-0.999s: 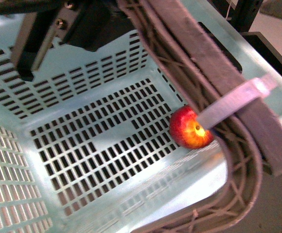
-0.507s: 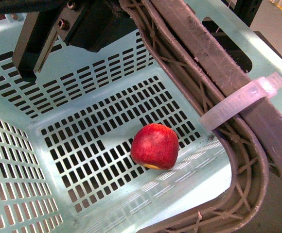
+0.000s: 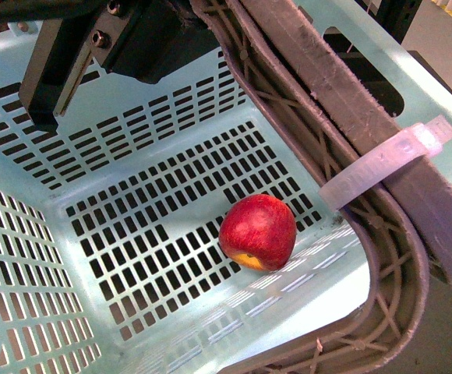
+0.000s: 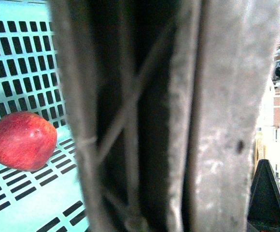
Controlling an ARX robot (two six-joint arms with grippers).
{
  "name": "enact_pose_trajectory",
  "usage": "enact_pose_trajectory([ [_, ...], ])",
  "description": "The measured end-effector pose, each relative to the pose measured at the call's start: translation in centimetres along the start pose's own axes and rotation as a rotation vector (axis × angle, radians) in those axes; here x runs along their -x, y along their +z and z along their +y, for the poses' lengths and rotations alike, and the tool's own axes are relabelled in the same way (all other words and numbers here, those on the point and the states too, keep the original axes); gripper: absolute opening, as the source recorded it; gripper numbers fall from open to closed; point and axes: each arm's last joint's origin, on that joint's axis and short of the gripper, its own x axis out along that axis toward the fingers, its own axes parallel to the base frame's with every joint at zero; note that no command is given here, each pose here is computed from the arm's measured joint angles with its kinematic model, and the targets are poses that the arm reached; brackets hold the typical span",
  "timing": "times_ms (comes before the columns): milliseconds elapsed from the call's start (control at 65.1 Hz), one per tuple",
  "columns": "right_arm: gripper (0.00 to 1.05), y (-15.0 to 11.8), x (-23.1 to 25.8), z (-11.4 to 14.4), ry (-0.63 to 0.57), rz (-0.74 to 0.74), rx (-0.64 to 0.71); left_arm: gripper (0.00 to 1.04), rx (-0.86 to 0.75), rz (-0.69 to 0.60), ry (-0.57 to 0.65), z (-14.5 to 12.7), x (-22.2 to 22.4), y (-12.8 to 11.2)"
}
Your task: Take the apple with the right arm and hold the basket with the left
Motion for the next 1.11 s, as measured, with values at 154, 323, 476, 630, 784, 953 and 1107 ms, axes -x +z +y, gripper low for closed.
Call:
enact_pose_trajectory([
  [154,0.02,-0.8,1.2,-0.2,-0.003,-0.002,0.007,0.15,0.0,-0.001,0.001,0.0,0.0,0.0],
  [323,0.02,-1.5,2.4,-0.2,-0.005,0.0,0.007,0.15,0.0,-0.001,0.001,0.0,0.0,0.0],
  [476,0.02,-1.9,3.2,-0.2,-0.005,-0.001,0.007,0.15,0.0,-0.001,0.001,0.0,0.0,0.0],
  [630,0.02,-2.3,4.0,-0.2,-0.005,-0.001,0.007,0.15,0.0,-0.001,0.001,0.0,0.0,0.0],
  [784,0.02,-2.6,4.6,-0.2,-0.006,-0.022,0.008,0.15,-0.001,-0.005,0.002,0.0,0.0,0.0],
  [953,0.02,-2.5,5.1,-0.2,-0.005,-0.026,0.008,0.15,0.0,-0.001,0.0,0.0,0.0,0.0],
  [1107,0.02,-2.5,5.5,-0.2,-0.005,-0.026,0.008,0.15,0.0,-0.003,0.001,0.0,0.0,0.0],
])
